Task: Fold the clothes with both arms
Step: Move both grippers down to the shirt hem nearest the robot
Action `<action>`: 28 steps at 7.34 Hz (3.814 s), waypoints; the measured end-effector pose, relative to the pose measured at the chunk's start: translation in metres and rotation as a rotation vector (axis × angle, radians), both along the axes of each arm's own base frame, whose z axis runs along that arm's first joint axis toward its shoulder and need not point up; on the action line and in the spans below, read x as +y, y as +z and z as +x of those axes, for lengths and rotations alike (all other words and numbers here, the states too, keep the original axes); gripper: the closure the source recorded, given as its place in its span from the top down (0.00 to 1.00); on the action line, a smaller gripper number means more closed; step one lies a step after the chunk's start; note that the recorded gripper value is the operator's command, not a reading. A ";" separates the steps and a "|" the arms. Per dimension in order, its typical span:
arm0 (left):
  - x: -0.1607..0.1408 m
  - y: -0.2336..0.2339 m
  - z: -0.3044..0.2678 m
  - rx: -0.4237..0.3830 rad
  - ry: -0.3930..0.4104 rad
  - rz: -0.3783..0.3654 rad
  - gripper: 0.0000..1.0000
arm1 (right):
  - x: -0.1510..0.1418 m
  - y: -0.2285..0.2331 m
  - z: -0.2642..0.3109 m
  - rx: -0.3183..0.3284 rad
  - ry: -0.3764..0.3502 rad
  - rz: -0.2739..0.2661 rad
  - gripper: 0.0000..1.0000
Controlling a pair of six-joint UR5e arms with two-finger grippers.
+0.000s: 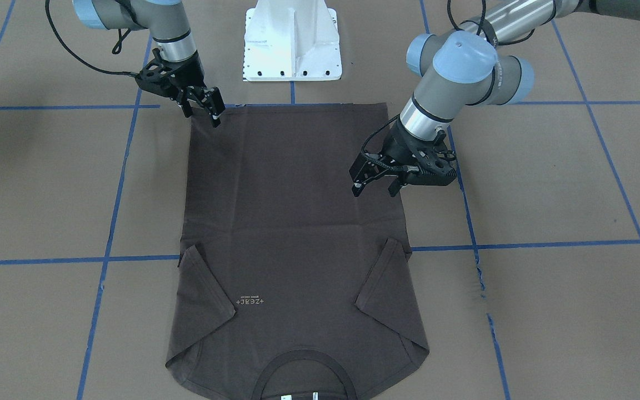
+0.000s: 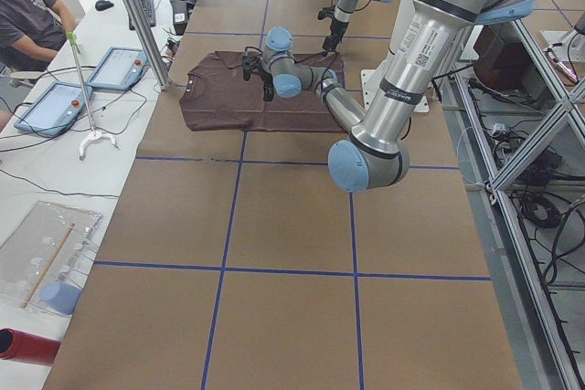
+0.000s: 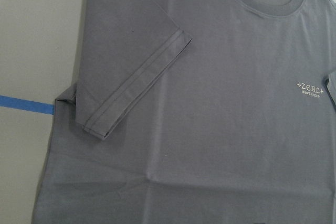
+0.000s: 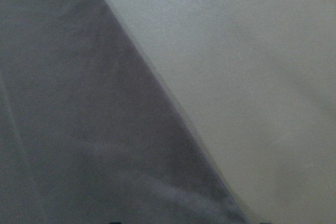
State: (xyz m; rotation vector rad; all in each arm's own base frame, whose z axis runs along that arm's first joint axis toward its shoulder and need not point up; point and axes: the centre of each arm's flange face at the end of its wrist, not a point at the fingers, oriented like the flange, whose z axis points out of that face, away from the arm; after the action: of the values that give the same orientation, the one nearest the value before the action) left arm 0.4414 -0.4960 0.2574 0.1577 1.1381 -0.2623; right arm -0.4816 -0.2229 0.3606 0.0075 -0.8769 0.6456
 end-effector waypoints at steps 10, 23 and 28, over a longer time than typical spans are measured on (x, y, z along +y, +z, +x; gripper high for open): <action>0.012 0.005 -0.001 0.012 -0.013 -0.039 0.87 | 0.032 -0.001 0.007 0.035 0.010 -0.078 0.00; 0.284 0.088 0.060 -0.270 -0.011 -0.325 0.59 | 0.028 -0.016 0.021 0.016 0.016 -0.074 0.00; 0.285 0.091 0.062 -0.277 -0.009 -0.326 0.00 | 0.028 -0.015 0.022 0.016 0.018 -0.074 0.00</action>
State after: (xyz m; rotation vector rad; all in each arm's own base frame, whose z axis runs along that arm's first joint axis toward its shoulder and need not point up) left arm 0.5030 -0.2114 0.3483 -0.0877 0.8072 -0.4171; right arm -0.4593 -0.1950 0.3452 -0.0458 -0.8377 0.6938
